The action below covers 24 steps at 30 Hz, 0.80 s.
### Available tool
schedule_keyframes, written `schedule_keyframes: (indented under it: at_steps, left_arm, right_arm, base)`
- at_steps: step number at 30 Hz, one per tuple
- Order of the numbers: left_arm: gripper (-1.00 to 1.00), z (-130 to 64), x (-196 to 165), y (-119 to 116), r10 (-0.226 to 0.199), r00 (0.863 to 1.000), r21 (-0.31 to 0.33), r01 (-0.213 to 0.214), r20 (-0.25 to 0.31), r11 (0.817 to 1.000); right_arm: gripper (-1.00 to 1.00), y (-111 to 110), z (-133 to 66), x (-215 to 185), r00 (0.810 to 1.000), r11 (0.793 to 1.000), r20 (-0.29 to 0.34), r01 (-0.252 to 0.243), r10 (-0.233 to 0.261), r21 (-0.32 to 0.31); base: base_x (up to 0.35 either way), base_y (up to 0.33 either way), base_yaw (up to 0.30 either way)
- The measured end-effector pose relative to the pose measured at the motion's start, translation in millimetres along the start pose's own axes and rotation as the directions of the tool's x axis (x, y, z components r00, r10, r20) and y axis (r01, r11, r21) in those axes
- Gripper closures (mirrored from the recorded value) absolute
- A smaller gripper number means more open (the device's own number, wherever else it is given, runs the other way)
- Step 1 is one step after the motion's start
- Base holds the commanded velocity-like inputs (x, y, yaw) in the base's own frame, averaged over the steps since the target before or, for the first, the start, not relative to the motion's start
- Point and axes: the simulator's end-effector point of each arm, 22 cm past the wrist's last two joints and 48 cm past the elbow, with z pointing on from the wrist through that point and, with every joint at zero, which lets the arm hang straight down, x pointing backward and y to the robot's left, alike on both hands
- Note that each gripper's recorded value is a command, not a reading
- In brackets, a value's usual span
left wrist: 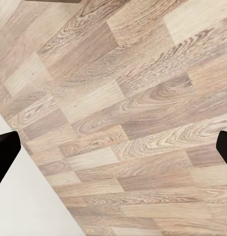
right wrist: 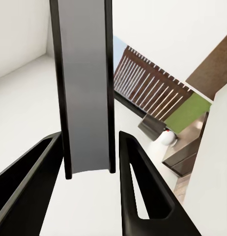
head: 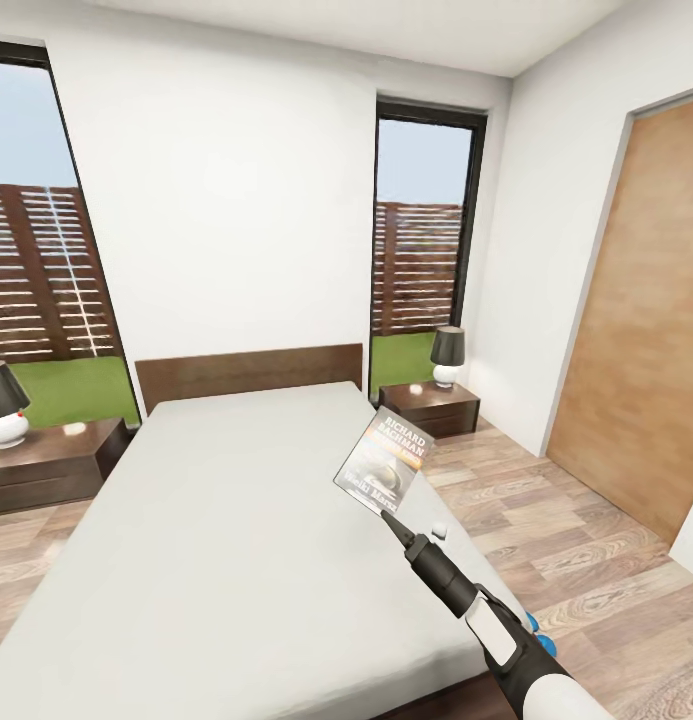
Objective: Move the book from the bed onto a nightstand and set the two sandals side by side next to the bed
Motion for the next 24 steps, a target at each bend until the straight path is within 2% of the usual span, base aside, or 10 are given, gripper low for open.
schedule_keyframes:
  at_steps: [24]
  left_arm:
    - [-1.0,0.0,0.0,-0.2,0.0,1.0,0.0,0.0,0.0,1.0]
  right_arm:
    - [1.0,-0.2,-0.1,0.2,1.0,1.0,0.0,0.0,0.0,0.001]
  base:
    - [0.0,0.0,0.0]
